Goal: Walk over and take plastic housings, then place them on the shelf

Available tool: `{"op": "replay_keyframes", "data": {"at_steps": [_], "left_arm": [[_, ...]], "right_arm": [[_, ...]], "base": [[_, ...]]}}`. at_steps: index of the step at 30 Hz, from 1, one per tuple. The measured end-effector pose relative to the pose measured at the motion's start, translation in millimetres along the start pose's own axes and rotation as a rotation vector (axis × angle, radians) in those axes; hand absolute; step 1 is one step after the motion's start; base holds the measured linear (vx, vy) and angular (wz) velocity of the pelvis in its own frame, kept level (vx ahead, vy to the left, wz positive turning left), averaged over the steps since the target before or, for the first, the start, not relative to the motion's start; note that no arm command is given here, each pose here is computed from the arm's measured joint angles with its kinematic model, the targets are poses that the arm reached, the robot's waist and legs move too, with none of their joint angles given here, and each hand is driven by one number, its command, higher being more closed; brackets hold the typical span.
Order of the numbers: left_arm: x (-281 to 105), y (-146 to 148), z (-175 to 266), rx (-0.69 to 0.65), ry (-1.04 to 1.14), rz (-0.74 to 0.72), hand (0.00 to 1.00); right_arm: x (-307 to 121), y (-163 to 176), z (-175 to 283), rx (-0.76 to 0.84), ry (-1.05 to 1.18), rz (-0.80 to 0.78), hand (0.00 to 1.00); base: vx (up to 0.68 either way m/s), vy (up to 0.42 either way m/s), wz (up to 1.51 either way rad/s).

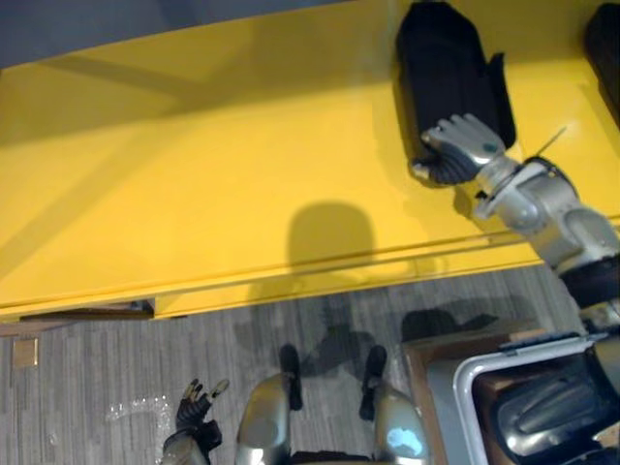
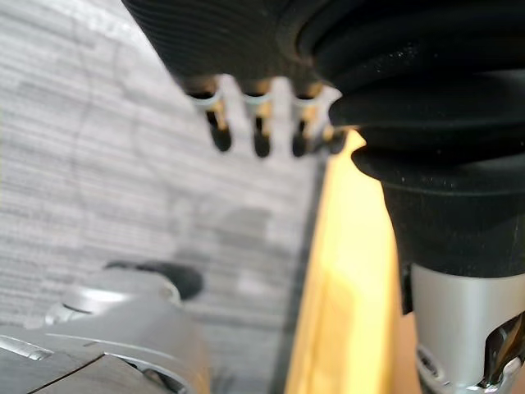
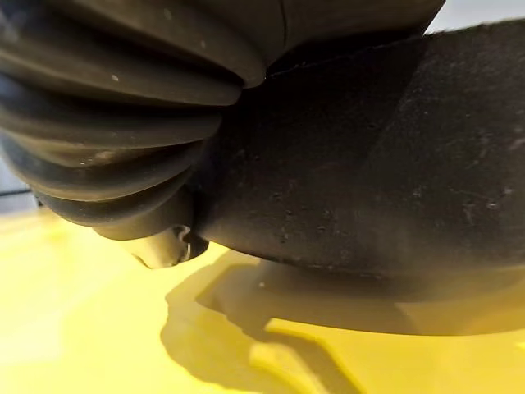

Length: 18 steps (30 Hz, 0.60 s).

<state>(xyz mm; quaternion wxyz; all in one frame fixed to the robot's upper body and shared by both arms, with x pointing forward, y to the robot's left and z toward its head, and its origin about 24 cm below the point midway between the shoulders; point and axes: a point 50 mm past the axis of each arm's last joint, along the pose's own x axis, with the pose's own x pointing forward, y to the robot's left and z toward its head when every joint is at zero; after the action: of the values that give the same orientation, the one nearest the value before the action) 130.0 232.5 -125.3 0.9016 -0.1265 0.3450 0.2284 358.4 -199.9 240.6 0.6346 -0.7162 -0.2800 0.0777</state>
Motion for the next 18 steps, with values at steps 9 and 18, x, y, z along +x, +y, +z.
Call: {"op": "replay_keyframes", "data": {"at_steps": [9,18], "left_arm": [[0,0,0,0.001,0.0,-0.005,0.0],[0,1,1,0.002,-0.002,-0.006,0.0]], "right_arm": [[-5,2,-10,-0.021,0.015,0.03,1.0],[-8,-1,-24,-0.046,0.053,0.044,0.0]], "base": [[0.0,0.0,0.0],[0.0,-0.004,0.05]]}}
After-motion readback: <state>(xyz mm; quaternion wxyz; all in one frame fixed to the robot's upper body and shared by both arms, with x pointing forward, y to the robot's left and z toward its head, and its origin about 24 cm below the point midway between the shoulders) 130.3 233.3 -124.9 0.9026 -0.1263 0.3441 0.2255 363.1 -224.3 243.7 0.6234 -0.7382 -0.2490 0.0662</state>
